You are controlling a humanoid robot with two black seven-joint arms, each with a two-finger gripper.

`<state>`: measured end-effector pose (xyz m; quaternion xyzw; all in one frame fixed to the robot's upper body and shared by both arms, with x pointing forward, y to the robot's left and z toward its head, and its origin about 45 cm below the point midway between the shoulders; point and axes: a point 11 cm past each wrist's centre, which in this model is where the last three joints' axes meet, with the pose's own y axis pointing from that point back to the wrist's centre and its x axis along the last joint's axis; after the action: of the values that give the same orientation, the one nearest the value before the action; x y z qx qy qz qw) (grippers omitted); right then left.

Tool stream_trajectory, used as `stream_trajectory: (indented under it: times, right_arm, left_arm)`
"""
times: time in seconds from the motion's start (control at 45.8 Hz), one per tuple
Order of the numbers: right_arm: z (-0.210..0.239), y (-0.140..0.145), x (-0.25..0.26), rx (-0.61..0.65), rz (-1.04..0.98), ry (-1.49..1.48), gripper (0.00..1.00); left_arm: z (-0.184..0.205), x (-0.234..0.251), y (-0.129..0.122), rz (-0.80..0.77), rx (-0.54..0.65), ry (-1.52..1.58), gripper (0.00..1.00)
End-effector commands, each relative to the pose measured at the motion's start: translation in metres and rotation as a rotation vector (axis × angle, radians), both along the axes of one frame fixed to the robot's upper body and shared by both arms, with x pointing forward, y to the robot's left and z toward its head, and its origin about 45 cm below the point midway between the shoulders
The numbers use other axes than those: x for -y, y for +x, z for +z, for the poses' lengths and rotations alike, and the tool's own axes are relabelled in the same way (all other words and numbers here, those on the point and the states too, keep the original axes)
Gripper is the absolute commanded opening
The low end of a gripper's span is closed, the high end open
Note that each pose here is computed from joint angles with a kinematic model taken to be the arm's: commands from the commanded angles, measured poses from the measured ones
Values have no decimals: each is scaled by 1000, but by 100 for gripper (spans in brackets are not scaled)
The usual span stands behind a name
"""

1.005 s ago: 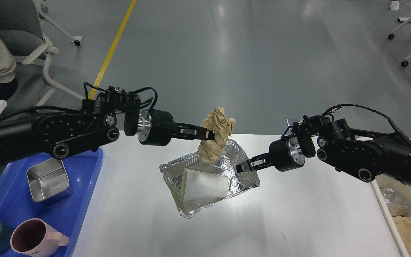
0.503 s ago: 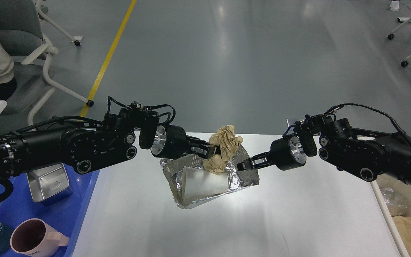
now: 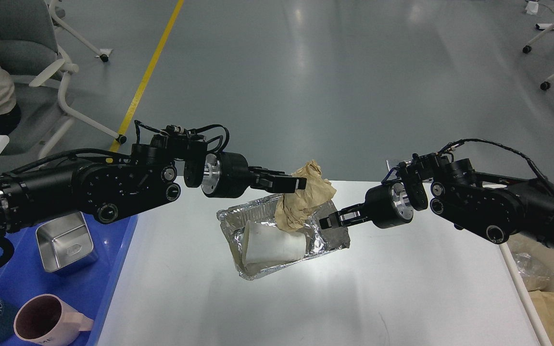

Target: Tidy desktop

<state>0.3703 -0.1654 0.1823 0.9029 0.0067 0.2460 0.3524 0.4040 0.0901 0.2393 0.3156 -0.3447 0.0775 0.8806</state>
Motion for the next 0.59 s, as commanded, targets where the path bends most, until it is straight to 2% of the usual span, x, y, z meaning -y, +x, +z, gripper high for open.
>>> stream_trajectory:
  times: [0.0,0.131,0.219,0.393,0.568]
  right_arm:
    - [0,0,2,-6,-14,12,0]
    - [3,2,2,1,-21,23,0]
    - [8,7,9,13,-43,28,0]
    - [11,9,13,-1,-72,50,0]
    - [10,10,22,-5,-96,49,0]
  left_arm:
    - [9,-8,7,34,2,-31,87]
    - [15,-11,10,47,8,-50,87]
    - [31,-27,20,107,13,-98,88]
    - [55,-82,40,301,-24,-249,95]
    - [60,-156,45,538,-93,-436,96]
